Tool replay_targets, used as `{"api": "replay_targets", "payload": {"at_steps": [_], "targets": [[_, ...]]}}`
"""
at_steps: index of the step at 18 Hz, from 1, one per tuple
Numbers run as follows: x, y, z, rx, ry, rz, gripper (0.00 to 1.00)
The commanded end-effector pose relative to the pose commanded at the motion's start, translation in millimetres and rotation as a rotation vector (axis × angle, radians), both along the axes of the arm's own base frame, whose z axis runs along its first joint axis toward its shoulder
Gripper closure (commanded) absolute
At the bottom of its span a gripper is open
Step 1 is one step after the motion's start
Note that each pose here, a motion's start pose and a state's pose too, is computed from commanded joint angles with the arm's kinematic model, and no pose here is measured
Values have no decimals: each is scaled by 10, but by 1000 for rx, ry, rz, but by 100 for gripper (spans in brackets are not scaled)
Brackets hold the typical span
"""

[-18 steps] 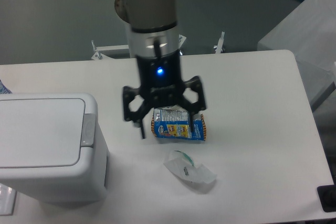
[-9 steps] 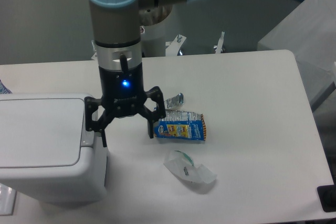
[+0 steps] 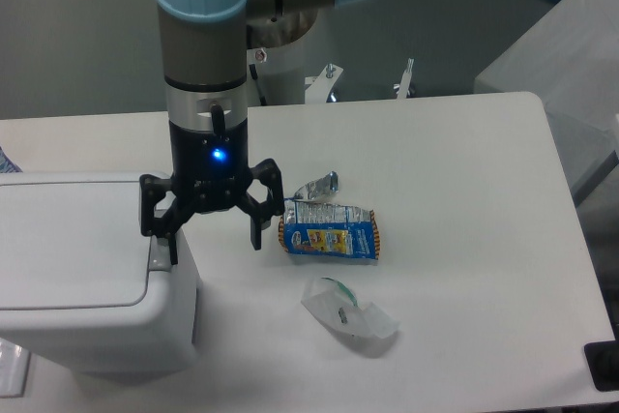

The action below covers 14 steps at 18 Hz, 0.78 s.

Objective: Open the trash can
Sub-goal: 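Lower the gripper fingers onto the trash can lid edge and press, then hold the gripper at the lid while the lid swings open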

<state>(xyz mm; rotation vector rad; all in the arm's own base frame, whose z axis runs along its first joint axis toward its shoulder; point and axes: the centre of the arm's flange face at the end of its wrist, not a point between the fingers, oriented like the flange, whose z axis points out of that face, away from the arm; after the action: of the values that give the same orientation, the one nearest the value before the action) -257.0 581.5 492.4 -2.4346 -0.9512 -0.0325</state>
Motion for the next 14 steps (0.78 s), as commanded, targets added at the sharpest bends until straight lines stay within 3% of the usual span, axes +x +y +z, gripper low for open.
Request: {"api": "replay_targets", "payload": {"at_steps": [14], "targets": [[16,-21,-81,-11,-8,0,0]]}}
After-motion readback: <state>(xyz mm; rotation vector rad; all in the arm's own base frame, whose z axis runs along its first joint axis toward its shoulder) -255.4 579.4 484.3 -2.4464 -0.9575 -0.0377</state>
